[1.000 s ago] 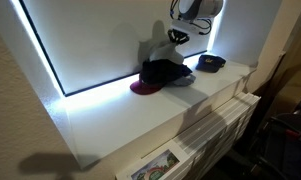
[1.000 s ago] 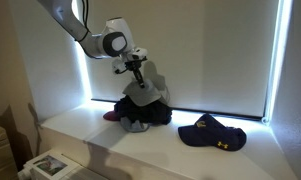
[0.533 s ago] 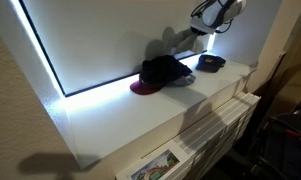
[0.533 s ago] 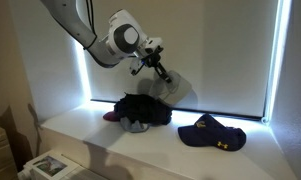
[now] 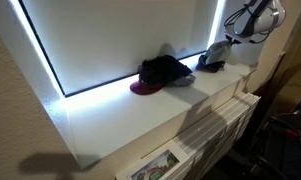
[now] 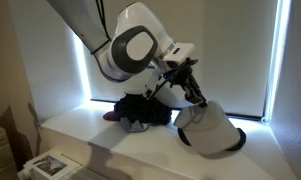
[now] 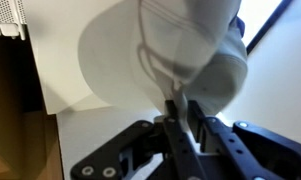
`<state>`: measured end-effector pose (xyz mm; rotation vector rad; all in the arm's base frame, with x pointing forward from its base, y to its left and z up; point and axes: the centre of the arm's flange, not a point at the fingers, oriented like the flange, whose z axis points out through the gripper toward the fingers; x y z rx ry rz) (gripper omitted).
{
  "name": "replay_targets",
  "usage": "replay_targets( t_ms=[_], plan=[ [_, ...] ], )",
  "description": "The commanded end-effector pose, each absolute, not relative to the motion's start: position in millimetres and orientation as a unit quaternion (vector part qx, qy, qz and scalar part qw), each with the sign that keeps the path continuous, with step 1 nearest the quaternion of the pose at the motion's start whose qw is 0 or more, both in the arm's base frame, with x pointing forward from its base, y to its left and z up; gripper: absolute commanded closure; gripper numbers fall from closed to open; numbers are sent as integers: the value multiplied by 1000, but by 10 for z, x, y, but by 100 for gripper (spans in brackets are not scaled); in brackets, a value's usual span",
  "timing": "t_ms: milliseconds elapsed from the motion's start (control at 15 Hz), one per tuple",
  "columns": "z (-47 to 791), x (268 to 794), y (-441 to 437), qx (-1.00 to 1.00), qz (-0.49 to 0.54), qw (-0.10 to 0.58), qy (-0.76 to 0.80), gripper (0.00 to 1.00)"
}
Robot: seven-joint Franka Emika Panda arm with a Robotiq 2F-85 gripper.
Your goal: Move the white cap to the right
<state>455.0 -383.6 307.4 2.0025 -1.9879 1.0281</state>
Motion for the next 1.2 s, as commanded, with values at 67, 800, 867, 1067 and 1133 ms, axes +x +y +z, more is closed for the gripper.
replay_targets(
  t_ms=[67,800,867,1067,1133],
  plan=[
    [3084,4444,-3860,662,338,62,-666,70],
    [3676,5100,-2940,754,373,-48,-539,16],
    [3739,5213,-2771,764,378,-67,-519,10],
    [3838,5556,-2144,788,387,-124,-462,0],
    [3847,5648,-1922,796,386,-142,-444,0]
  ],
)
